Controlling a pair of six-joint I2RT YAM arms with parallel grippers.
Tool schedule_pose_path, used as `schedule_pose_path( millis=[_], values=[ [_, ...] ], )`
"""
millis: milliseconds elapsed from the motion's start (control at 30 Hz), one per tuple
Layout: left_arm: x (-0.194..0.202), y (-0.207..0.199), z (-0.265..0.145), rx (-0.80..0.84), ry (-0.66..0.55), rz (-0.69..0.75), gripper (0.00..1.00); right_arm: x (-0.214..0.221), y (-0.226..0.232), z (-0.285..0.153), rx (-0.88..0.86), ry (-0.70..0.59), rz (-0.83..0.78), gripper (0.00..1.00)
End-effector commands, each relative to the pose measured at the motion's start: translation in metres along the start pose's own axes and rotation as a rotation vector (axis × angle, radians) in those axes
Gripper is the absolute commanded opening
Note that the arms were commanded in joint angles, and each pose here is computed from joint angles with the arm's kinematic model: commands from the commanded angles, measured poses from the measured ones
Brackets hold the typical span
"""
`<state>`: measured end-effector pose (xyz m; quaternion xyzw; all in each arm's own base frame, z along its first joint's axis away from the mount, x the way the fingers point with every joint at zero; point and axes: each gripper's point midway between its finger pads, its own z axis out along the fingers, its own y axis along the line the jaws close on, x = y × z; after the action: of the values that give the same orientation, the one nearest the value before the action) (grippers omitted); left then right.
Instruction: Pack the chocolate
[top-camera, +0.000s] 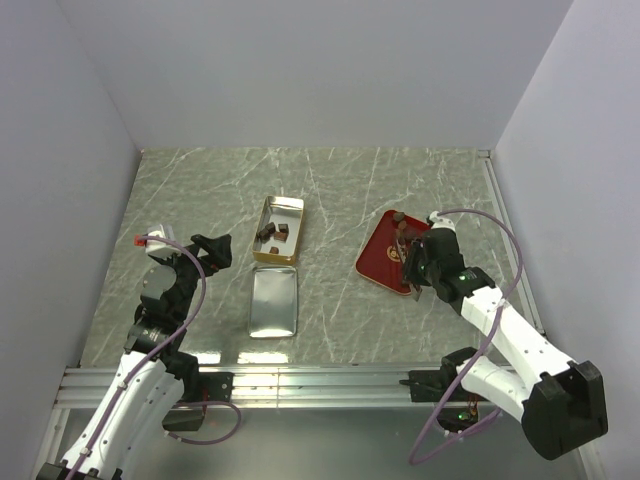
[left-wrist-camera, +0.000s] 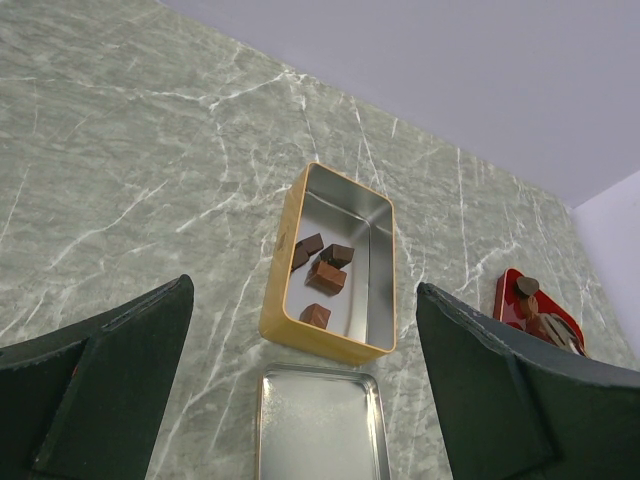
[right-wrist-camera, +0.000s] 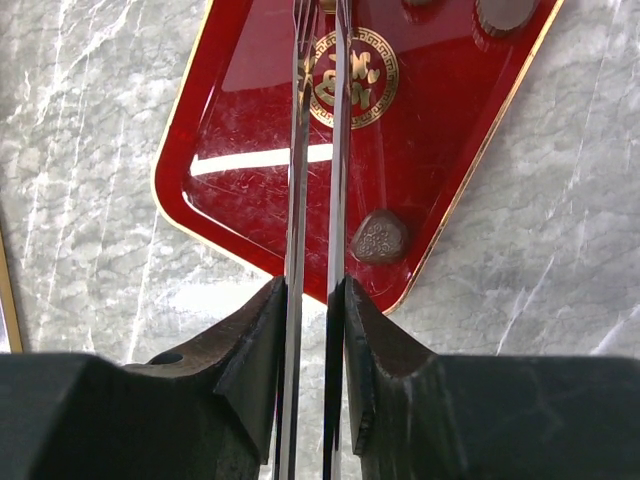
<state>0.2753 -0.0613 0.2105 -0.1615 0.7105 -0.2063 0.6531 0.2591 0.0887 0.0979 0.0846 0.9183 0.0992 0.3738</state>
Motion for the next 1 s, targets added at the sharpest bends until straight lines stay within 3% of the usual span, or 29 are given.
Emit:
schedule_pose_path(
  millis=[0,567,967],
  values=[
    [-0.003,-0.006,0.000,0.027,-0.012,-0.009,0.99,-0.010,-0.001,-0.002,0.003,-0.041,0.000,0.34],
    [-0.003,-0.006,0.000,0.026,-0.013,-0.009,1.00,-0.014,0.033,-0.024,-0.129,-0.062,-0.004,0.32],
    [-0.002,-0.005,0.001,0.021,-0.012,-0.009,1.00,-0.023,0.148,-0.052,-0.326,-0.075,-0.140,0.32]
  ],
)
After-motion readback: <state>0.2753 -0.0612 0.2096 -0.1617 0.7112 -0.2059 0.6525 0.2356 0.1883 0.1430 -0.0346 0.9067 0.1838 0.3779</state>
